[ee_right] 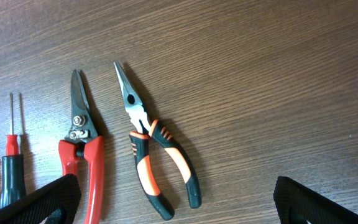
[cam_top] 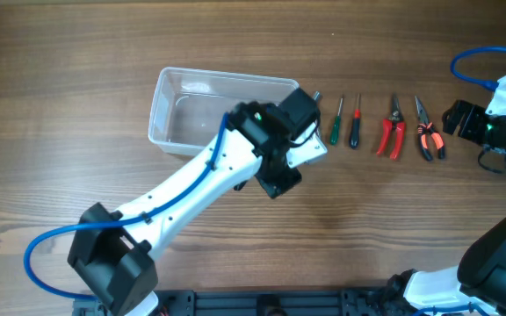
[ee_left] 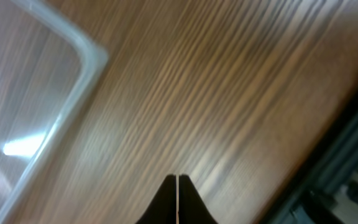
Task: Pack container
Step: 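Slide the container rightward toward the tools with the left gripper, then release the container and retract the left arm to the side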
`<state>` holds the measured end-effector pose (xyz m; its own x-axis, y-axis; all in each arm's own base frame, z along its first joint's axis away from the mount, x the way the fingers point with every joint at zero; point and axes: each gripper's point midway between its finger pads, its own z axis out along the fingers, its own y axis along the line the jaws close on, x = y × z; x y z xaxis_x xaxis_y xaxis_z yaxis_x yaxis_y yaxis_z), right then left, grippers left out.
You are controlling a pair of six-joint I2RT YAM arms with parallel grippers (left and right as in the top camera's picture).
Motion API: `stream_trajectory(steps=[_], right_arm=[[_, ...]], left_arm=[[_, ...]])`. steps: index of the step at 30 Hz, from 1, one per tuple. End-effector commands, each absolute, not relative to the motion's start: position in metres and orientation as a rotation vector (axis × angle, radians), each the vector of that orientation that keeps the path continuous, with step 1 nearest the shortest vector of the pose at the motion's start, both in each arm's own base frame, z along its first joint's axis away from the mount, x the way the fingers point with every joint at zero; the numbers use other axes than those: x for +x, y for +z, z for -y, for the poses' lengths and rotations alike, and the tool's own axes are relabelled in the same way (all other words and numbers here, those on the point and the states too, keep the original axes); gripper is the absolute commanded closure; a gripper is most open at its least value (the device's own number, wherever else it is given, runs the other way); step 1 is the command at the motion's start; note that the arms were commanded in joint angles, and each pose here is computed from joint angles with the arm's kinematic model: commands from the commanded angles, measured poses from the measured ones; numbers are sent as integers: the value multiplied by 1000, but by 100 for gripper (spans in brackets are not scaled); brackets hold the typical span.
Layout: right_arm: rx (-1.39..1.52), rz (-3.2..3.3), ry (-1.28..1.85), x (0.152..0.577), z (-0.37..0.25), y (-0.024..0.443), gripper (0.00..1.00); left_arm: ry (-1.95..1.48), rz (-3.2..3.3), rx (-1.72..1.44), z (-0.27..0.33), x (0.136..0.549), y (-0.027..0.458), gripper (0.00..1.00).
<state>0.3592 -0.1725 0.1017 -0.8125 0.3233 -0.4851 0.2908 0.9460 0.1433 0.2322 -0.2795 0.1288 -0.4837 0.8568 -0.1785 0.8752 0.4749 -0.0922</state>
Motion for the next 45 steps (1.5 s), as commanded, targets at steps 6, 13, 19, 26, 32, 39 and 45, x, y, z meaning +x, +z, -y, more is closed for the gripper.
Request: stream_trajectory(steps=[6,13,19,26,32,39,45], right_arm=[[435,-2569,108,363,170,102,0],[436,-2570,108,363,170,102,0],[440,-2570,110,363,170,102,0],[440,-2570,110,363,170,102,0],[442,-2569,110,363,170,102,0],[530,-2556,135,363,170,102,0],[672,-2527,174,363,170,102,0]], left_arm=[[-239,-2475,1565,290,248,78,96],[-46,-2438,1502,285,278,49,96],[-30,-2380,1412,293,305,50,96],[-33,-2377,1364,290,317,53,96],[-73,-2341,1247,306,335,81,86],[-283,-2294,989,341,343,184,29],[-428,-2127,786,330,341,318,20]])
